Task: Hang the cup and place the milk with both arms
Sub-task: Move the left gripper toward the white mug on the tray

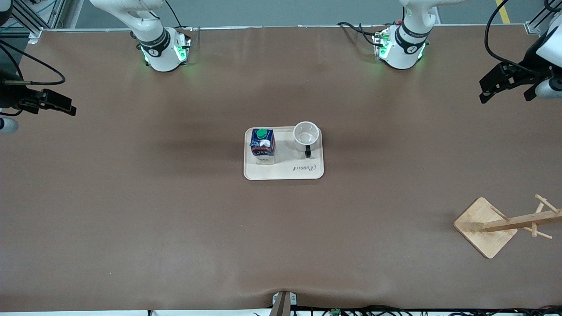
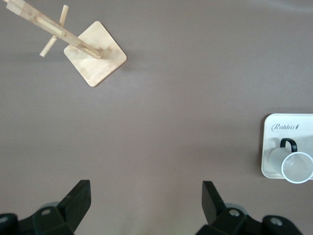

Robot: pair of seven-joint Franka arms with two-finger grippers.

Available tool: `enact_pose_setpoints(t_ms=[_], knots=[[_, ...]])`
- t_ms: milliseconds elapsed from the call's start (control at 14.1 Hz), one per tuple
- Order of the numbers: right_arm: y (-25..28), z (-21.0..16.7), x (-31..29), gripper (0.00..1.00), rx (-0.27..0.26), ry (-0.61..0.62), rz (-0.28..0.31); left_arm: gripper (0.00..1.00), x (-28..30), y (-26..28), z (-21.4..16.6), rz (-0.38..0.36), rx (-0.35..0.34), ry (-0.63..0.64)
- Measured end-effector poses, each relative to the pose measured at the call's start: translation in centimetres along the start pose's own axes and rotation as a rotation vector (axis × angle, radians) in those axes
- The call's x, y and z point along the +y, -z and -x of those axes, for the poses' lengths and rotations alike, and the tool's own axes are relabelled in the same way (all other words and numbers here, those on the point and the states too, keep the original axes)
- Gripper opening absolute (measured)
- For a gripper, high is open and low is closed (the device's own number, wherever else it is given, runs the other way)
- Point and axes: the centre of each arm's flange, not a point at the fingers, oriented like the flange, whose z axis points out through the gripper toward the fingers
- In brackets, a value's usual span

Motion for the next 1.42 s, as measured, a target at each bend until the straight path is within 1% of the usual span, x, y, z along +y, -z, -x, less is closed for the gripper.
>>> enact_pose_setpoints(t_ms=[142,425,638,708,921,1062,1204,1417], knots=[[0.0,0.0,0.0,1.0,0.0,0.0,0.0,1.0,0.0,0.0,0.2,-0.002,-0.016,0.0],[0.0,0.0,0.0,1.0,0.0,0.0,0.0,1.0,0.0,-0.1,0.3,-0.003,-0.024,0.0],[0.0,0.0,0.0,1.0,0.0,0.0,0.0,1.0,0.5,-1.7,-0.2,-0.003,-0.058,-0.014],[0.0,0.0,0.0,1.0,0.0,0.0,0.0,1.0,1.1,-2.6,-0.4,0.006,-0.074,-0.024],[0.0,0.0,0.0,1.0,0.0,0.0,0.0,1.0,3.6,-5.7,-0.8,0.079,-0.114,-0.045],[0.0,0.0,0.0,1.0,-0.001,0.0,0.0,1.0,6.5,-7.7,-0.7,0.087,-0.124,-0.023],[0.0,0.0,0.0,1.0,-0.001,0.0,0.0,1.0,11.1,-9.6,0.3,0.077,-0.129,0.032],[0.0,0.0,0.0,1.0,-0.001,0.0,0.0,1.0,17.8,-14.1,2.4,0.077,-0.097,0.104]])
